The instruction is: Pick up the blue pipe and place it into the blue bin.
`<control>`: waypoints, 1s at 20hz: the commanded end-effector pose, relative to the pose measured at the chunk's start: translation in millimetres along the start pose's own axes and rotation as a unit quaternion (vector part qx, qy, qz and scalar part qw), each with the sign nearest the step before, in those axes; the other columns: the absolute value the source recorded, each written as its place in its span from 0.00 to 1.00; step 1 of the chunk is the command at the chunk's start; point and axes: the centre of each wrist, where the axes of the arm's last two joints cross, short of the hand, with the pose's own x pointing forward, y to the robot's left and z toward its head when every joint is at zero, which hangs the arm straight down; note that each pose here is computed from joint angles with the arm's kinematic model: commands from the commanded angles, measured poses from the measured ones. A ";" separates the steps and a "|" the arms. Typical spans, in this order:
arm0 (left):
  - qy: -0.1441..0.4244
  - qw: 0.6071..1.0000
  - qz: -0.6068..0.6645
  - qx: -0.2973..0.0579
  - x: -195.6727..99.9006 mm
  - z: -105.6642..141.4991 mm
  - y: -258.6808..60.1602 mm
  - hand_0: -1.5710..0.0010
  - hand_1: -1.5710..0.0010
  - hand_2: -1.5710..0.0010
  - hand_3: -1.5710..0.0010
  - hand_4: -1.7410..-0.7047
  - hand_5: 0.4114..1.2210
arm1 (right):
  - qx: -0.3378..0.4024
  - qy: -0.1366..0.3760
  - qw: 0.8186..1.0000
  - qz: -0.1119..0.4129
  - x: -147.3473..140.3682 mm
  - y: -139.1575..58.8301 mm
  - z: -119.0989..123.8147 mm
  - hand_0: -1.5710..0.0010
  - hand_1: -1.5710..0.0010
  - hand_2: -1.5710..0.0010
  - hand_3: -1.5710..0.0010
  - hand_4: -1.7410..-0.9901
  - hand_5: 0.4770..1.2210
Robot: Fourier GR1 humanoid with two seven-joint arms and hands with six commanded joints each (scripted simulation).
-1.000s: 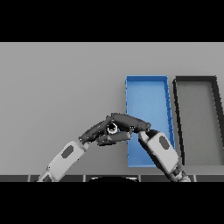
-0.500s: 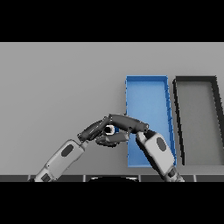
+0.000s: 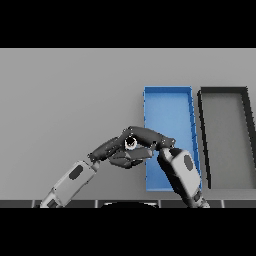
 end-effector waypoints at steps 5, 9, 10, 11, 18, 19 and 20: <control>0.014 1.000 0.005 -0.011 -2.5 2.0 -10.0 1.00 1.00 1.00 1.00 0.80 0.12 | -0.015 0.006 0.998 -0.055 38.8 -19.5 -2.8 0.00 0.00 0.00 0.00 0.11 1.00; 0.014 1.000 0.008 -0.014 -0.2 3.8 -12.8 1.00 1.00 1.00 1.00 0.80 0.11 | -0.040 -0.061 0.994 -0.081 95.5 -46.9 -4.4 0.00 0.00 0.00 0.00 0.04 0.89; 0.013 1.000 0.006 -0.011 1.3 4.4 -10.2 1.00 1.00 1.00 1.00 0.80 0.11 | -0.049 -0.078 0.994 -0.061 110.1 -55.9 -4.3 0.00 0.00 0.00 0.00 0.04 0.88; 0.011 1.000 0.002 -0.012 -0.9 4.7 -10.2 1.00 1.00 1.00 1.00 0.80 0.11 | -0.065 -0.088 0.993 -0.050 120.5 -65.6 -2.5 0.00 0.00 0.00 0.00 0.03 0.87; 0.010 1.000 0.013 -0.017 -3.5 10.3 -5.2 1.00 1.00 1.00 1.00 0.80 0.10 | -0.253 -0.050 0.966 -0.013 137.6 -135.7 16.7 0.00 0.00 0.00 0.00 0.01 0.88; 0.006 1.000 0.014 -0.016 -3.7 10.0 -4.9 1.00 1.00 1.00 1.00 0.80 0.09 | -0.276 -0.029 0.961 -0.016 129.5 -144.3 26.5 0.00 0.00 0.00 0.00 0.00 0.88; 0.005 1.000 0.015 -0.012 -4.0 11.3 -5.1 1.00 1.00 1.00 1.00 0.80 0.09 | -0.307 -0.009 0.951 -0.030 115.9 -152.8 38.5 0.00 0.00 0.00 0.00 0.00 0.88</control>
